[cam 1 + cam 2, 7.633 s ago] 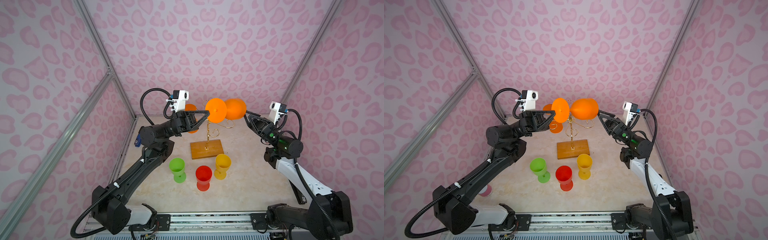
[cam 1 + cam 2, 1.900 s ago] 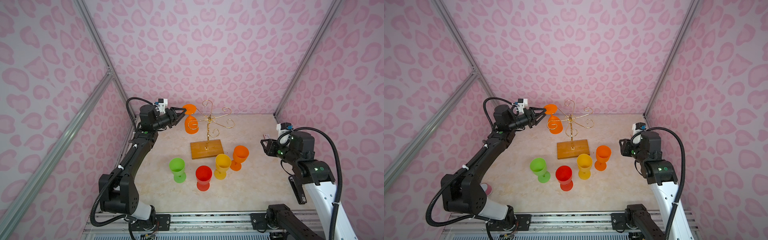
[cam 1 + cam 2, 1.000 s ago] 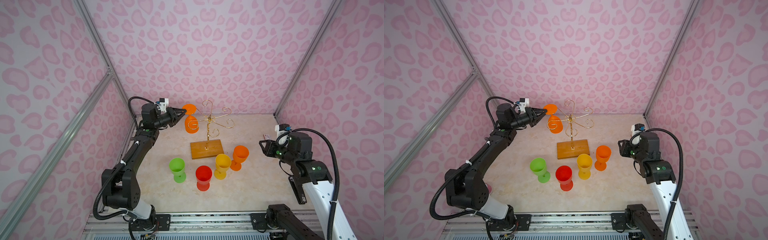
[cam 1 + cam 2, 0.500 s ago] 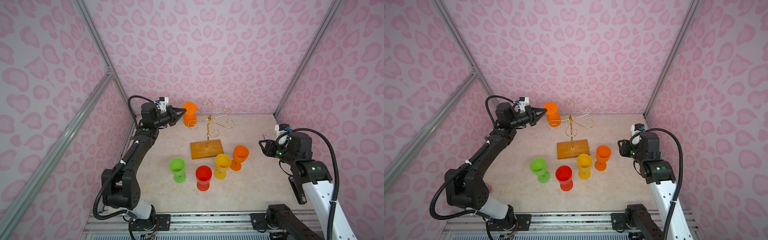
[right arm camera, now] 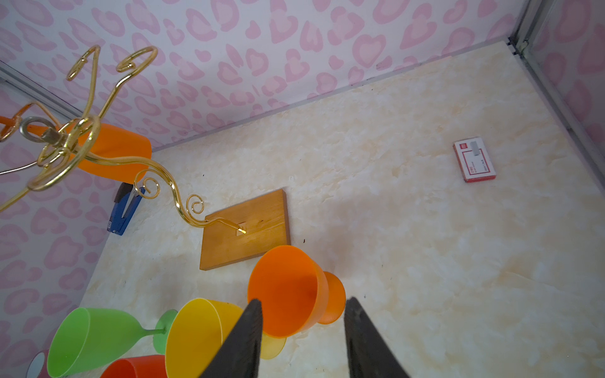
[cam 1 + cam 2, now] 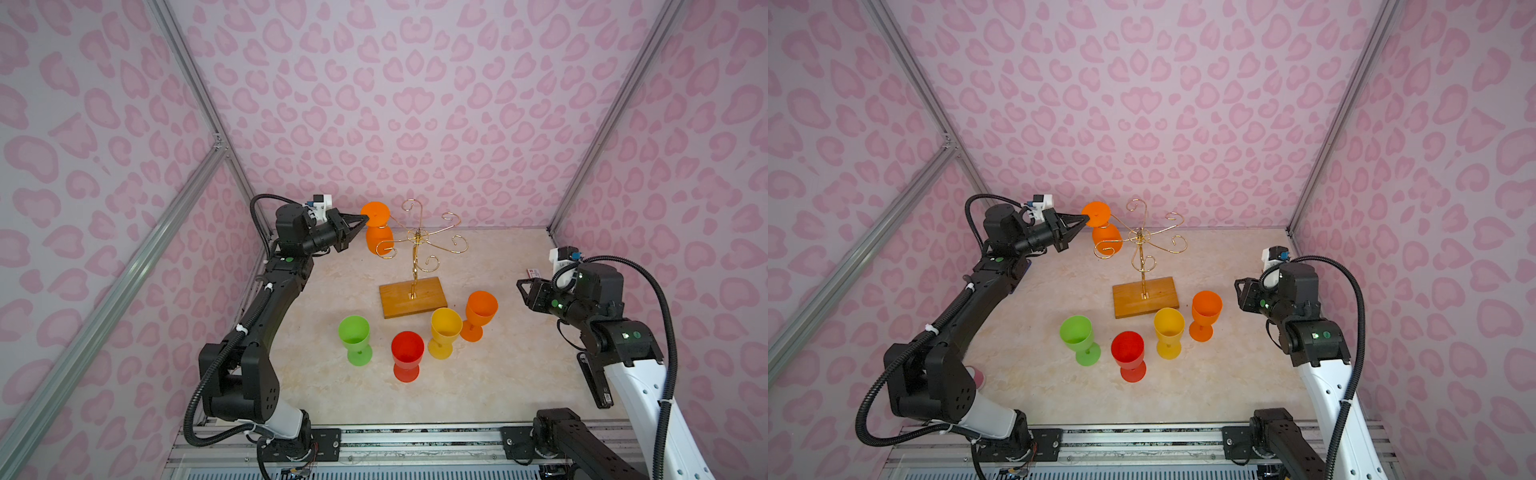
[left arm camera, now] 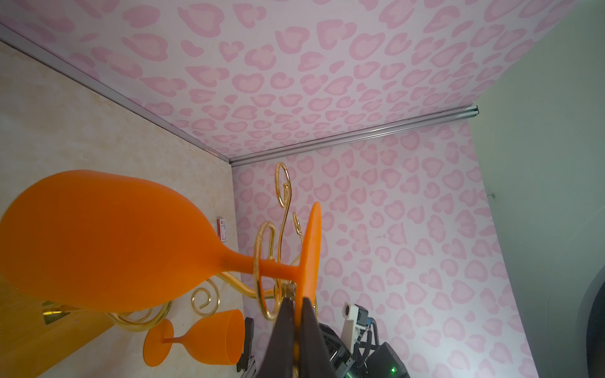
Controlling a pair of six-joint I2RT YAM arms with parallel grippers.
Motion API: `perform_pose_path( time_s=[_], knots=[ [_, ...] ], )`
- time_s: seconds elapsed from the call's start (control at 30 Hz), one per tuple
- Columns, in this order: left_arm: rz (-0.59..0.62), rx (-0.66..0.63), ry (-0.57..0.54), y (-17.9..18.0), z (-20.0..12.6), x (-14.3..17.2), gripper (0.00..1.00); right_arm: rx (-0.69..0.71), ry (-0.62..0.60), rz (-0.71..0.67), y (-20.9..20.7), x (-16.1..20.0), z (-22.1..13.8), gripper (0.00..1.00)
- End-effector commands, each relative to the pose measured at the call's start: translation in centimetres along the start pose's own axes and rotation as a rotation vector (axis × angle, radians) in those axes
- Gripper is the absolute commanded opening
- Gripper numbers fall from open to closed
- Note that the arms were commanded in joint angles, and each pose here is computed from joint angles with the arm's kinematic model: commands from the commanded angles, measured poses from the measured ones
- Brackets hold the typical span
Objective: Take the wine glass off the wine glass rack
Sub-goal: Pick up the wine glass from the wine glass rack.
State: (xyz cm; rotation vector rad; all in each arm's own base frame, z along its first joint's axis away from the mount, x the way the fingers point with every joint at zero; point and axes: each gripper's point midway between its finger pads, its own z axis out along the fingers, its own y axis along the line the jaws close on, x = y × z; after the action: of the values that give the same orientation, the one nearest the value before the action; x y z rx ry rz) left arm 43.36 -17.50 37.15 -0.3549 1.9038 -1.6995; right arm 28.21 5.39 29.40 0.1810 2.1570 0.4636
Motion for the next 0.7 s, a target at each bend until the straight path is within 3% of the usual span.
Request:
perform_pose_path(
  time_s=[0.0,0.67],
  knots=[
    [0.022,0.033,-0.022,-1.0,0.1,-0.7,0.03,-0.017,-0.020,-0.005,0.3,-0.4,0.2,0.42],
    [0.035,0.080,0.050,-2.7,3.2,0.5,0.03,-0.006,-0.020,0.000,-0.5,0.1,-0.2,0.42]
  ],
)
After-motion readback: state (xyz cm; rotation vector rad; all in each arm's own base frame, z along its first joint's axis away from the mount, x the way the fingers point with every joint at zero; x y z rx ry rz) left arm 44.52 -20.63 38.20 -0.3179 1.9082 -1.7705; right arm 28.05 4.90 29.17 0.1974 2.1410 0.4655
